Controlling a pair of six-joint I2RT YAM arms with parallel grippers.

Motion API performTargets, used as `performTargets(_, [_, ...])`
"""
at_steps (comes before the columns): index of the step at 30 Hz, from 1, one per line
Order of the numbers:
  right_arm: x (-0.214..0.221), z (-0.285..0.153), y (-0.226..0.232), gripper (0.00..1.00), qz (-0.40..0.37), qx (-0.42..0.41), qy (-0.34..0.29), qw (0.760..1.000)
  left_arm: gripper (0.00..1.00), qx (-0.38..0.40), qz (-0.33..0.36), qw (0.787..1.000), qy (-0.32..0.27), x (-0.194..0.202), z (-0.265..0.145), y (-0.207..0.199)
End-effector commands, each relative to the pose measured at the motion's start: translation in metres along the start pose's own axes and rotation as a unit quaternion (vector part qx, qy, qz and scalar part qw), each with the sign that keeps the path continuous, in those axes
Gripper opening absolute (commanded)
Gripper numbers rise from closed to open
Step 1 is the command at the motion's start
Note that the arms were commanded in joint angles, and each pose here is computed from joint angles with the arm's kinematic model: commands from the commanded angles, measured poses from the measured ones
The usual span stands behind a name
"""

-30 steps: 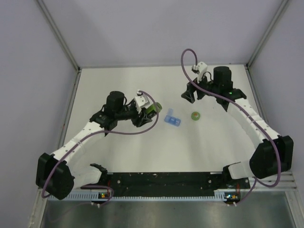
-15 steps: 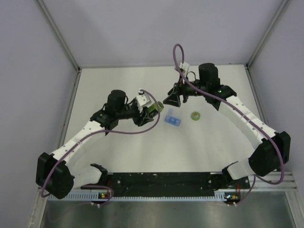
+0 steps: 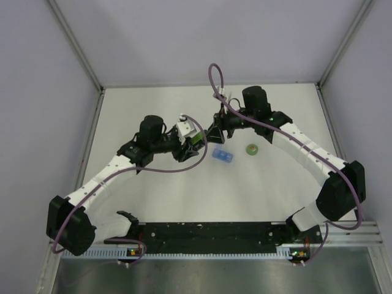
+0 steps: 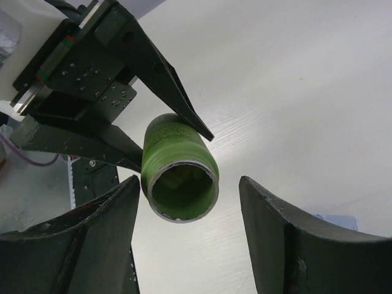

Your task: Sort the pills into containers

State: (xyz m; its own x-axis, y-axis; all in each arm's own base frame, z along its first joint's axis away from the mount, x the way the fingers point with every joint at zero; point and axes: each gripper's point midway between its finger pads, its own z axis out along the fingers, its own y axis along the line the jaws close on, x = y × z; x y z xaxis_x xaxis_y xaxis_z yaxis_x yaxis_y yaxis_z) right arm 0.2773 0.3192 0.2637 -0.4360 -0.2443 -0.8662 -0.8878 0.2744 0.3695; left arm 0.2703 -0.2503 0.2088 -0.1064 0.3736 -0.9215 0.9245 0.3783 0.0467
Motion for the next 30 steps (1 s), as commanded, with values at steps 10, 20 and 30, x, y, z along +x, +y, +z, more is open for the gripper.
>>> performTargets(10, [0.014,0.01,-0.016,0.55,0.013,0.017,0.015,1.0,0.0,-0.016,0.039,0.998,-0.05,-0.034,-0.014,-0.001])
performTargets(20, [0.023,0.008,-0.023,0.52,0.029,0.011,0.019,0.999,0.0,0.002,0.047,0.996,-0.069,-0.039,-0.02,-0.012])
performTargets(30, [0.031,0.01,-0.02,0.5,0.038,-0.017,0.023,0.999,0.0,0.019,0.049,0.995,-0.082,-0.041,-0.025,-0.023])
